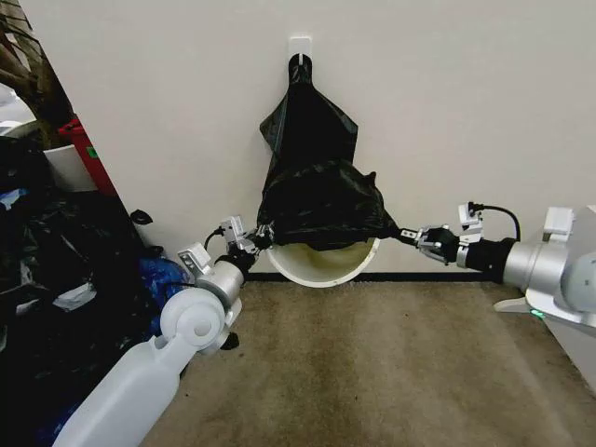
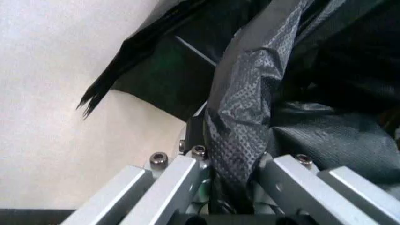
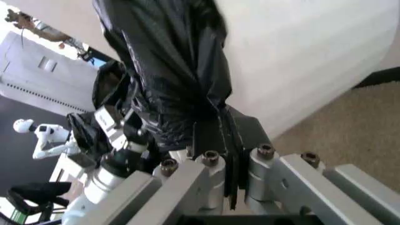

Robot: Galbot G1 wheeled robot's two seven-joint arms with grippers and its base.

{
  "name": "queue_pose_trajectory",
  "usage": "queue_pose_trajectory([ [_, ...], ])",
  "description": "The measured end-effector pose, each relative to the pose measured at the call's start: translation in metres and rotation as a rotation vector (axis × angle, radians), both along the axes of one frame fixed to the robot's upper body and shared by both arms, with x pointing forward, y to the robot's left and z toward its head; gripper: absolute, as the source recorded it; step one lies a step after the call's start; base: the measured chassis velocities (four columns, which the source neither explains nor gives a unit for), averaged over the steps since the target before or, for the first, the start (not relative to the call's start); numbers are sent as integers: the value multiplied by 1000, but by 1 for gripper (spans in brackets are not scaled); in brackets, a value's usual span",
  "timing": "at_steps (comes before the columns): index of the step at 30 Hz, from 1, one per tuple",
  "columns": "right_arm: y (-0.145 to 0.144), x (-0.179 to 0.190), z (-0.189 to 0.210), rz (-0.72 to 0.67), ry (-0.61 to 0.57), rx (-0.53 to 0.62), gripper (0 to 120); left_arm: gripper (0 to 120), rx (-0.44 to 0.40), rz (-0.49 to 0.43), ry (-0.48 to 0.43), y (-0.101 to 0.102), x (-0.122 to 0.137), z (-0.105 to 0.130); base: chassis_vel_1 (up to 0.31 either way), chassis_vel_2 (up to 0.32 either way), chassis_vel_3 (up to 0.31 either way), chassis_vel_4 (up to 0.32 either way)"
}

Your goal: Place the garbage bag over the trash bin.

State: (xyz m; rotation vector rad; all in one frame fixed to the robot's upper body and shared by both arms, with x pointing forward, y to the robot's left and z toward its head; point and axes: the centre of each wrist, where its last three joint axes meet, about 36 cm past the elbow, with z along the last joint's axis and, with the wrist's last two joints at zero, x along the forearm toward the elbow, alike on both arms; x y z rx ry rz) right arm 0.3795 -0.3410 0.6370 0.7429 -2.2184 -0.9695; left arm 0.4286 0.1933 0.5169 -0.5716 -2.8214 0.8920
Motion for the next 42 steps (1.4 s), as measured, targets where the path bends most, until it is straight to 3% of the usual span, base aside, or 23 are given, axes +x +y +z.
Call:
queue_pose_trajectory([
  [11, 14, -23, -5, 34, -16, -23, 0, 1, -43, 1, 3, -4, 7, 9, 0, 0, 0, 0],
  [26, 54, -43, -37, 105, -74, -157, 0, 1, -77, -13, 22, -9, 6, 18, 0, 0, 0, 0],
  [42, 40, -39, -61, 53, -133, -325, 0, 1, -61, -23, 31, -4, 5, 21, 0, 0, 0, 0],
])
